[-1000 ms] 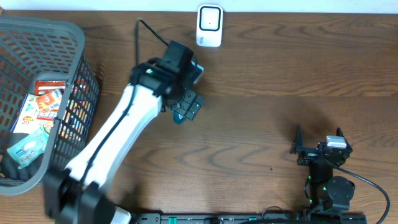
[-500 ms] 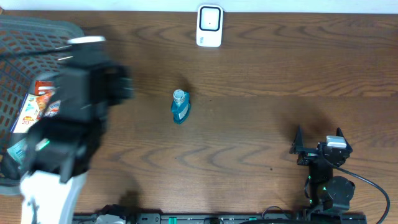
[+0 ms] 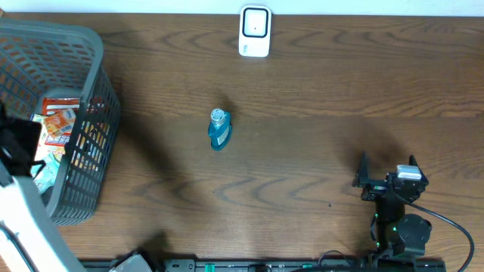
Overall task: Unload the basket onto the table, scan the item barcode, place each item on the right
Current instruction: 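Reach into the basket and grasp the green wipes pack with left gripper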
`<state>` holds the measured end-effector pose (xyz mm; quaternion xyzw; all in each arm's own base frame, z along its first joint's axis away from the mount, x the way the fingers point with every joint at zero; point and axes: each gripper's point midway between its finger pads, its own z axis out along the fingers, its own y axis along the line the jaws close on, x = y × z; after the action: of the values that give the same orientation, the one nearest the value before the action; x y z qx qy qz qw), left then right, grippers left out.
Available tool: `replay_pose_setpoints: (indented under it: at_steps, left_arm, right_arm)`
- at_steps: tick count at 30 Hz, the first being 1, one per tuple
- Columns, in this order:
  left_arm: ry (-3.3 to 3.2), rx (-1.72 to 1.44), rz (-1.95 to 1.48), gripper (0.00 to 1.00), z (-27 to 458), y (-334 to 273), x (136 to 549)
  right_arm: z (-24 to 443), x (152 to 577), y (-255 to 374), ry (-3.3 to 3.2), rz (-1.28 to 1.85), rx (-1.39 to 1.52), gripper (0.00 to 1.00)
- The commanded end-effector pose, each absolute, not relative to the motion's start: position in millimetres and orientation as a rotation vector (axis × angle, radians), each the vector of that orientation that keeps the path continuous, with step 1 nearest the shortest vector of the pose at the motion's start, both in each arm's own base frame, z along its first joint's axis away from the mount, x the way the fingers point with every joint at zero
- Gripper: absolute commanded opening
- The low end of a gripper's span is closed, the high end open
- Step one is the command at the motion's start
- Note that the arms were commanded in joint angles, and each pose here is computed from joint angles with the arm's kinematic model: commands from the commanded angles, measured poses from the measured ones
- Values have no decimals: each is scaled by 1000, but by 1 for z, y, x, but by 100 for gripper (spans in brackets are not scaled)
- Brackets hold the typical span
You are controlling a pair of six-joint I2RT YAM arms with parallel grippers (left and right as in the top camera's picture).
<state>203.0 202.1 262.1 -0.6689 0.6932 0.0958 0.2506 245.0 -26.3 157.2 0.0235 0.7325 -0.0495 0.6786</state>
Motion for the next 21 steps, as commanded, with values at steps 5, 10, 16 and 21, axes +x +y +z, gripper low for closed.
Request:
replay_pose_setpoints:
  at_steps: [5,10,16,21]
  left_arm:
    - [1783,-2192,198,99,183,218,200]
    - [1824,-2232,216,99,138,227,209]
    - [1857,-2266,231,99,98,235,217]
    - [1780,-2316,250,100,80,242,213]
  right_arm:
    - [156,245,-27,1647,-124,47,99]
    - [156,245,-27,1647,-125,46,99]
    - [156,245,-27,1647,-125,46,99]
    - [156,245,-27,1647,-125,46,99]
